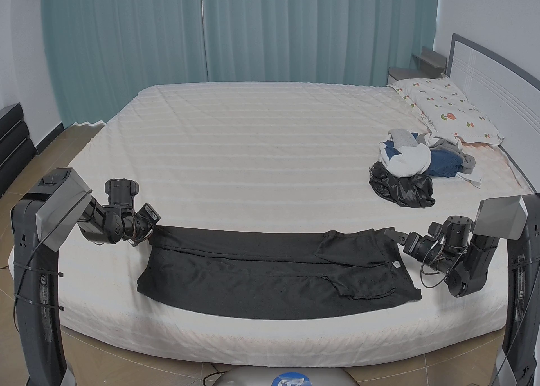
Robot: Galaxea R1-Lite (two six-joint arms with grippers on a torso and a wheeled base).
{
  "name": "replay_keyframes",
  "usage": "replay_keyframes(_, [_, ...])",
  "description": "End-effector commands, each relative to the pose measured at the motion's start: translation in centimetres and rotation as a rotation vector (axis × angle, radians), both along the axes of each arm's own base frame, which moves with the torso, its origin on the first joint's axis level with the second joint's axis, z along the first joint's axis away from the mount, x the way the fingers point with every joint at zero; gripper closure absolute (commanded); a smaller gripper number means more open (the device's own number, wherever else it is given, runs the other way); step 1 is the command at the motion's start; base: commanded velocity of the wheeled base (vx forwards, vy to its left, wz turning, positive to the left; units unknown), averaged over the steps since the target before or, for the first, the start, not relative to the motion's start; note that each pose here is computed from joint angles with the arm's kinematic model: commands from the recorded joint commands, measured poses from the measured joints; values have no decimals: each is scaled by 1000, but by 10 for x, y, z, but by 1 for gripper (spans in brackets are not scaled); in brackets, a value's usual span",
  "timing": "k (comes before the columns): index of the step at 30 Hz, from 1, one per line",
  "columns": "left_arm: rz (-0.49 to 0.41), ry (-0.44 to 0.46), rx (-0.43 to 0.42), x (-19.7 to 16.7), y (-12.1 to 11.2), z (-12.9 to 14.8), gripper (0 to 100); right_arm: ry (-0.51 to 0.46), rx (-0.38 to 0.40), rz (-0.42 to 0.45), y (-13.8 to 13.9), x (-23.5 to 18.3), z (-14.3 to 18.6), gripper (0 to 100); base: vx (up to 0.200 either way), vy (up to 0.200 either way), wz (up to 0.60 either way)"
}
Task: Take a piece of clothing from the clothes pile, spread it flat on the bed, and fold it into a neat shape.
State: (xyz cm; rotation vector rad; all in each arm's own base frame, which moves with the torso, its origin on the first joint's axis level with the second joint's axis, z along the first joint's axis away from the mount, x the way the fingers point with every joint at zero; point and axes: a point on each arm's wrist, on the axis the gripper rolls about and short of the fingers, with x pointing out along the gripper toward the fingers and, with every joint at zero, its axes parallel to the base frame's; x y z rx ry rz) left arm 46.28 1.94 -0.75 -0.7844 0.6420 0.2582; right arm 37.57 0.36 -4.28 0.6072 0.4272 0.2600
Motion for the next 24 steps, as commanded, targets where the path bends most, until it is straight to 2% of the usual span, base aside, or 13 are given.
replay_keyframes(1, [1,8,-1,0,0,-4,100,8,24,-11,0,16,-4,0,0,0,0])
replay_keyframes(15, [2,10,-2,-1,0,-4,100,52,31,-19,1,40,-19,0,0,0,0])
replay_keyframes(16, [2,8,-2,0,0,-4,100,60,30,-19,2,41,-22,100,0,0,0])
replay_keyframes(24, [1,8,-1,0,0,-4,100,35,32,-29,-1,46,-20,100,0,0,0])
